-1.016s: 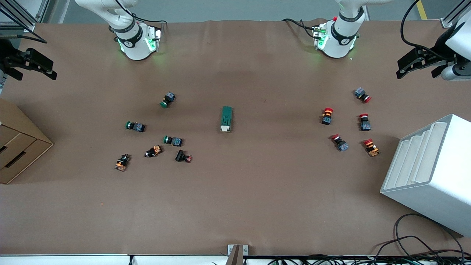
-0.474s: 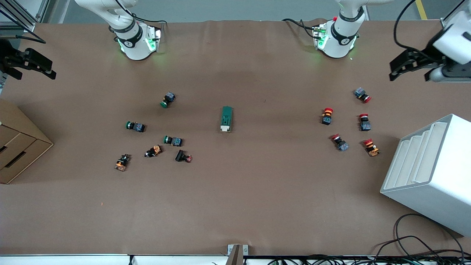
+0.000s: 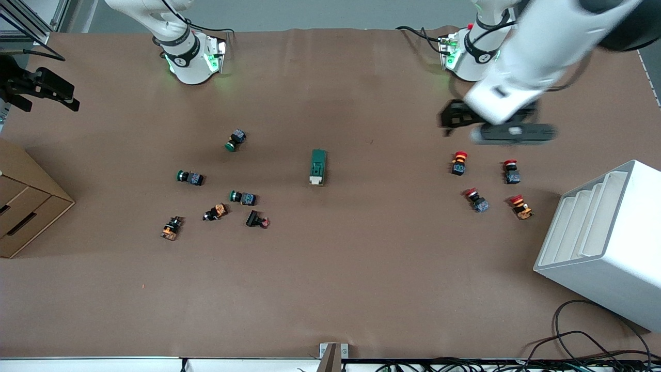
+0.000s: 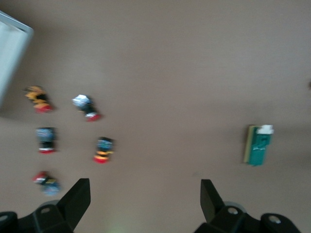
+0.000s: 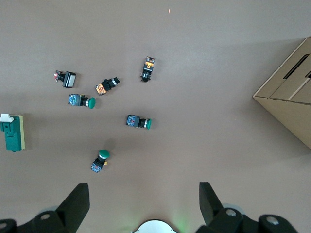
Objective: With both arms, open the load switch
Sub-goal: 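Move the left gripper over the teal load switch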
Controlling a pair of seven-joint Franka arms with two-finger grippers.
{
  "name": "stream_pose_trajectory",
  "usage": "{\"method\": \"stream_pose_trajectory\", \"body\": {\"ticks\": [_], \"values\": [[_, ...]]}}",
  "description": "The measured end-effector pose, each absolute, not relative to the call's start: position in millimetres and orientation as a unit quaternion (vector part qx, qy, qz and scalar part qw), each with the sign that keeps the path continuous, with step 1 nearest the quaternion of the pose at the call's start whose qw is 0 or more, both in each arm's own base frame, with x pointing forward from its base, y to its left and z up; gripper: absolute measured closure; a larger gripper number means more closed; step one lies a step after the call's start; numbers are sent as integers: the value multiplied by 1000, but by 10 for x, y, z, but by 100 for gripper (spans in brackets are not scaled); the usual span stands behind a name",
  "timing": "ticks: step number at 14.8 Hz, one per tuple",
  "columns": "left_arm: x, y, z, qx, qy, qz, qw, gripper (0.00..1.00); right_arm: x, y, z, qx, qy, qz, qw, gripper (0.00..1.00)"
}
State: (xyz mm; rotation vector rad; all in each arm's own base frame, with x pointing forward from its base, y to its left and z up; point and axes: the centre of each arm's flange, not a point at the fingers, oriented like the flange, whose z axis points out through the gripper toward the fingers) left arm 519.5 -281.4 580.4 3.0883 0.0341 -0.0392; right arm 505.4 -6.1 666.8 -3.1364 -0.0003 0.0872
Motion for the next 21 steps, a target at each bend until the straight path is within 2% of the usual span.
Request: {"method": "stream_pose_trajectory", "body": {"ticks": [4,8,12,14,18,21], "values": [[4694,-3791,5143,996,82,-5,42,0,5047,-36,6725,-1000,-2,22,2,0],[4076,-4517,4386,995,94,39,-6,0,5039,-40,6735,-1000,-2,23,2,0],[3657,-5084,3611,990,107,87,-34,0,5054,-75,6768,-1000,2,18,2,0],[3455,-5286,3285,988,99,110,-42,0,5183,-158,6550,-999,10,40,3,0],[2996,-5628,2873,984,79,158,-33,2,5715,-252,5646,-994,3,105,4,0],[2644,-5813,2553,974,65,217,-23,3,5799,-70,5550,-994,18,111,2,0]]}}
